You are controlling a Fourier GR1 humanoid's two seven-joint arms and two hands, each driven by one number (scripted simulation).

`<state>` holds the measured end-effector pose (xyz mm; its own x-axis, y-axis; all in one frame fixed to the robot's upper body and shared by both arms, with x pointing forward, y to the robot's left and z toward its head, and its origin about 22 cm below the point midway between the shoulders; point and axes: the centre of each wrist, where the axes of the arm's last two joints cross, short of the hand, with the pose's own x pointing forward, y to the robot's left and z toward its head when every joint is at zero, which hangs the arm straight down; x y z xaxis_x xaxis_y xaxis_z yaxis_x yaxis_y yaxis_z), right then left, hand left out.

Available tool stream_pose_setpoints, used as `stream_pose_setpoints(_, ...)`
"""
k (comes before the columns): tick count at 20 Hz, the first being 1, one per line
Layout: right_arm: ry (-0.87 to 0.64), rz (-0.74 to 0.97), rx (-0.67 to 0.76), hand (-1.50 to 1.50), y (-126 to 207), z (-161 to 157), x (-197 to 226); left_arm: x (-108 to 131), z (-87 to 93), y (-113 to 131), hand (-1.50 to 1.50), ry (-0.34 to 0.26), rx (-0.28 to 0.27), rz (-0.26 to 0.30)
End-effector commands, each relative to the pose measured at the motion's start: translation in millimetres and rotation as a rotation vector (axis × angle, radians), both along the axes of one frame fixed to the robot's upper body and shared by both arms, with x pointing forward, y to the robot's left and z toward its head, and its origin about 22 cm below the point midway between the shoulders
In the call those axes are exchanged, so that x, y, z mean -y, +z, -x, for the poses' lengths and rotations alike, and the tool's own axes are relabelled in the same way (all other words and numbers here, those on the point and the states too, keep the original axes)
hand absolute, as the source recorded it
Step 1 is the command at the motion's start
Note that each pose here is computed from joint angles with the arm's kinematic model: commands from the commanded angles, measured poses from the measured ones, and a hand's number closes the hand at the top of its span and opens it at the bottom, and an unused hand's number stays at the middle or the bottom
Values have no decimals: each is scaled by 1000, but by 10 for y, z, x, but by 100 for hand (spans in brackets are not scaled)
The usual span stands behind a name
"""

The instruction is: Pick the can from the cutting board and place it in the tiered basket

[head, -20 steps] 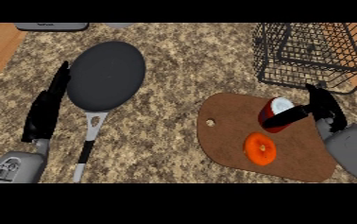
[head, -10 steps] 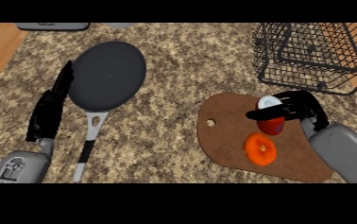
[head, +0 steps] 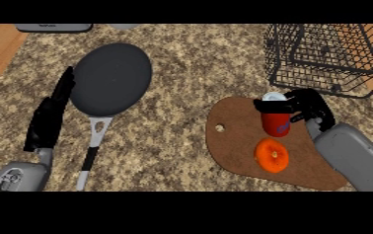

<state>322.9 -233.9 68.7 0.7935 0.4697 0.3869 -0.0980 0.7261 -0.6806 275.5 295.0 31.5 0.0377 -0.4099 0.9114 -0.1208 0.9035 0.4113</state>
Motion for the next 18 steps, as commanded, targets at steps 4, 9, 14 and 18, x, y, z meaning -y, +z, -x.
stream_pose_setpoints(4, -233, 5, 100, 150, 518, -142, 51, -51, 2, 44, 0, 28, 5, 0)
stream_pose_setpoints(9, 392, 113, 352, 150, 331, -9, -1336, 86, -135, 95, 0, -46, 8, 5)
stream_pose_setpoints(14, 430, 112, 652, 150, 479, -82, -1936, -20, -137, 119, 0, -30, 11, -4)
stream_pose_setpoints(18, 380, 224, 847, 150, 1038, -209, -1745, -45, -188, 41, 0, 23, 9, 6)
